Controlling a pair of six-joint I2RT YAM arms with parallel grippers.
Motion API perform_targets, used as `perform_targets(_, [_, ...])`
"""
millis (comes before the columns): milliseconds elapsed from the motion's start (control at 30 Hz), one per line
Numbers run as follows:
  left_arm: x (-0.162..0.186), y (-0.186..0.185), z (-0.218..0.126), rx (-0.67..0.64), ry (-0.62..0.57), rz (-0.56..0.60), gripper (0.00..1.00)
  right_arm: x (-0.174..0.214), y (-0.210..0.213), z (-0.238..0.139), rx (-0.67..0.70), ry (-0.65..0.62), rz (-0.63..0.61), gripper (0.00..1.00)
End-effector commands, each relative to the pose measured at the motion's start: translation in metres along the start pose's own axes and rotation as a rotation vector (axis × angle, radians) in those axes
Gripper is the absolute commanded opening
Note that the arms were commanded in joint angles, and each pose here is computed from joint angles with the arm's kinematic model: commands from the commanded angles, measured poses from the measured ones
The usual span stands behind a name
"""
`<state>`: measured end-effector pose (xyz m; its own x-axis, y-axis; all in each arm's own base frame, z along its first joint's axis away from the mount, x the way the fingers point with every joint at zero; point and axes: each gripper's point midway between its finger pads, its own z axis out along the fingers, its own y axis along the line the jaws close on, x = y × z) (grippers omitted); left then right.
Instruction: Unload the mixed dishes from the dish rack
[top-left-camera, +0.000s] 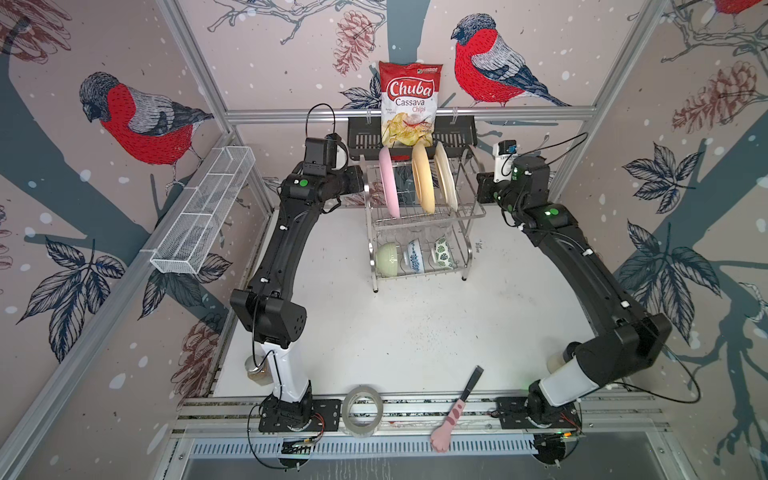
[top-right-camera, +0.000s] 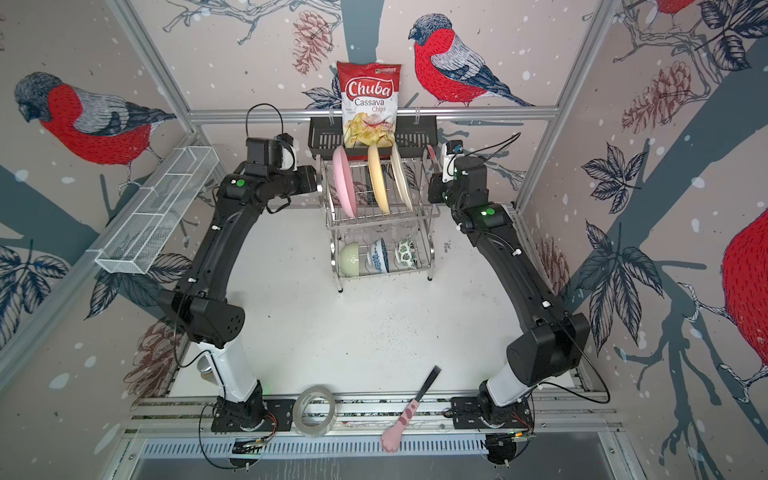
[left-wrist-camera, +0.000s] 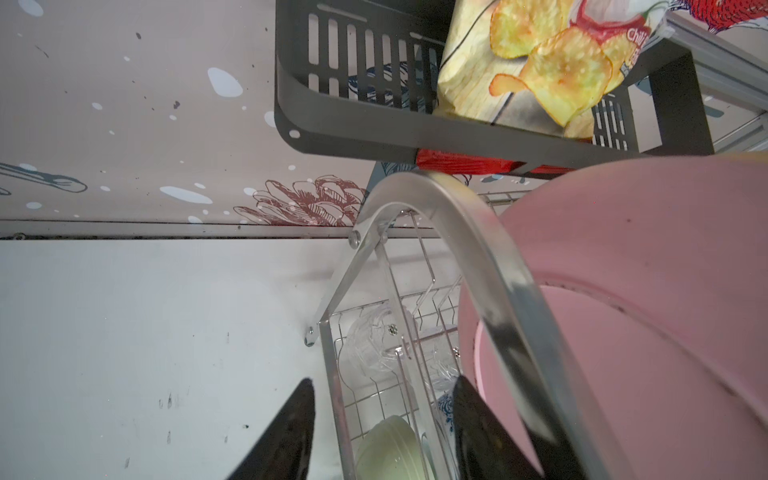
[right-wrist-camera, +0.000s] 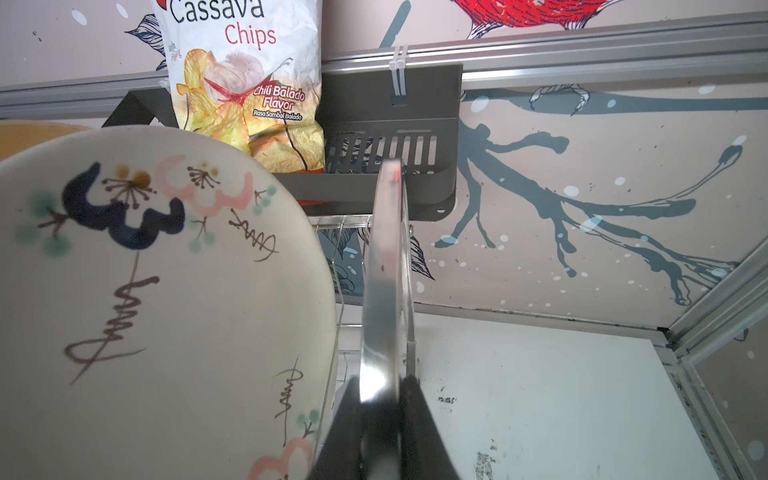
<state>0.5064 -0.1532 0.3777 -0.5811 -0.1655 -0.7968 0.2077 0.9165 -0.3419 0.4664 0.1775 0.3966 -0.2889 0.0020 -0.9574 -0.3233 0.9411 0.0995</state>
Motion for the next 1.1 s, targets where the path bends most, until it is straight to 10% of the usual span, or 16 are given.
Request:
perform_targets(0, [-0.01,-0.033,0.004,0.178,-0.015,-0.017,0.53,0.01,0.046,0.0,-0.246,0.053,0.062,0.14])
perform_targets(1067, [-0.002,-0.01,-0.071,0.041,-0.078,-0.022,0.65,0.004,0.044,-0.072,-0.263,0.008,0.089,0.63])
